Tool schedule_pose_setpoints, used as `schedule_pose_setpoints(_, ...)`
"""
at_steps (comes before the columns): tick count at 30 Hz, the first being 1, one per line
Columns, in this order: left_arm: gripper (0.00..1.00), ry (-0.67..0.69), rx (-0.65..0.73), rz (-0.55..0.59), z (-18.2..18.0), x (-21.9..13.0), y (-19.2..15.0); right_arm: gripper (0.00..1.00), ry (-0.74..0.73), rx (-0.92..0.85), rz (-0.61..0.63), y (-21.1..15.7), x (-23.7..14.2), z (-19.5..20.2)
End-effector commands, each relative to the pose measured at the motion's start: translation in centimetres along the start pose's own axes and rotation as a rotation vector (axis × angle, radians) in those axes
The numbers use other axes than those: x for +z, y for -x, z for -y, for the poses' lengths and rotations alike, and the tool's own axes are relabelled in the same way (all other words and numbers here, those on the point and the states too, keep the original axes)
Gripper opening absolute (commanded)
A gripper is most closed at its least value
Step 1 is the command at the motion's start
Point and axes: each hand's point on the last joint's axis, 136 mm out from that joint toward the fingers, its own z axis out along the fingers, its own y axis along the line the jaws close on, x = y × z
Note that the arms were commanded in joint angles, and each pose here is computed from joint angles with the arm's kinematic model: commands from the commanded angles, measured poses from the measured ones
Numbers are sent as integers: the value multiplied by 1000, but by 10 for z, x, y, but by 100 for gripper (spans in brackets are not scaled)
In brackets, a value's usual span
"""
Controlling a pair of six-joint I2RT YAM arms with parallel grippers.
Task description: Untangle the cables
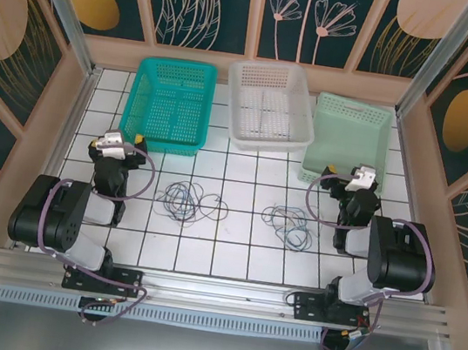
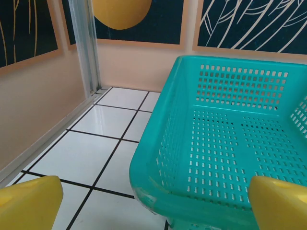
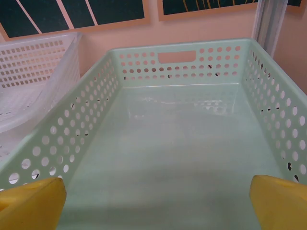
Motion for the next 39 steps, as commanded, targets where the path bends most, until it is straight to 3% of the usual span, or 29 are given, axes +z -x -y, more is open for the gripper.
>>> schedule_pose_setpoints(1,99,4,1,1,-2,3,1,99,18,9,5,2,3,-2)
schedule_pose_setpoints(22,99,16,-3,4,-4,2,2,97,33,14,-3,5,5,-3)
schedule_pose_setpoints(26,99,141,-37,-53,-21,7,16,90,4,52,-105,17,17,-1)
schedule_pose_setpoints(29,99,327,-160,-94,-48,-1,35,86,-7,102,-169,24,11,-2)
schedule_pose_setpoints(31,99,382,-244,-96,-57,-14,46,86,-13,134,-193,29,4,-3)
schedule_pose_setpoints(36,98,239,-403,-60,-40,-36,71,81,15,232,-253,43,-19,-16)
schedule_pose_setpoints(39,99,99,-421,-96,-13,-35,80,78,73,302,-388,39,-30,-35)
